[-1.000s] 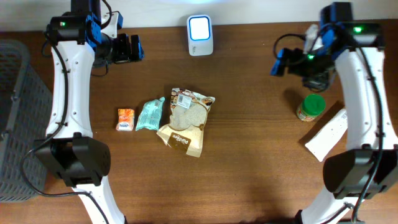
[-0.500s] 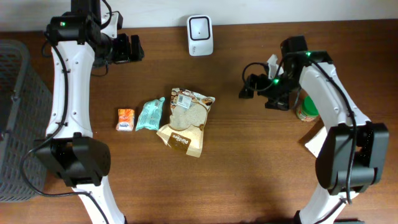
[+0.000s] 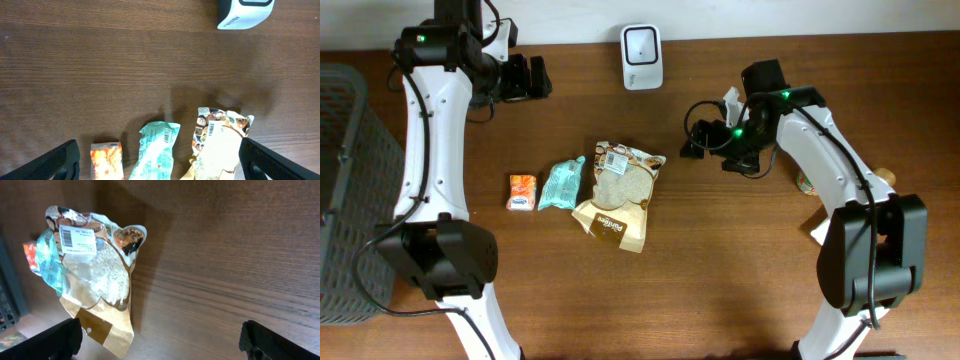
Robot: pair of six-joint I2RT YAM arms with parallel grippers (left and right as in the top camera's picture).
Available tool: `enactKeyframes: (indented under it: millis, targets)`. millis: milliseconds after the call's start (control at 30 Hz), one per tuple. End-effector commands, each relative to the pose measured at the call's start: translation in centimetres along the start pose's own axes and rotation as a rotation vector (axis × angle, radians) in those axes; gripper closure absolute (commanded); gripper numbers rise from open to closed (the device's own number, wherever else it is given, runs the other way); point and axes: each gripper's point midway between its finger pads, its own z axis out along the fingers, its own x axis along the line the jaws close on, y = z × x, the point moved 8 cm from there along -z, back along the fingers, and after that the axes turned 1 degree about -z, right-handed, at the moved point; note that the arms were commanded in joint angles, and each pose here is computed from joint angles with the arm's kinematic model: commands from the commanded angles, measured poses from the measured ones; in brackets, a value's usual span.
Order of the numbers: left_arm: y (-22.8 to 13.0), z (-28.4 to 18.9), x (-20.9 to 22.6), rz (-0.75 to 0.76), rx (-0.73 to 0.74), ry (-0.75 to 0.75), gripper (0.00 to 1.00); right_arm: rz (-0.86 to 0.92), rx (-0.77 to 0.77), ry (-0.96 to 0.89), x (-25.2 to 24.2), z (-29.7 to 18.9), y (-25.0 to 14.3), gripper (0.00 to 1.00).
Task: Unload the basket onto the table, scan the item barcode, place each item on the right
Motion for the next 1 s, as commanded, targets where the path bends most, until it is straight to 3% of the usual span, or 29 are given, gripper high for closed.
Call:
enactKeyframes:
  millis: [0,533,967]
  targets:
    - [0.2,-1.5,-0.3,0.018,-0.039,0.004,0.01,0.022,0.019,-0.001,0.1,0.8,-0.3,0.02]
    - [0.2,-1.5,-0.3,0.018,-0.039,0.004,0.01,0.019,0.044,0.026,1.9,7.7,0.4,0.00]
    - [-0.2,-1.5,-1.1,0.009,-0.010,-0.083,0.00,0.041,0.160,0.028,3.0,14.0,-1.6,0.16]
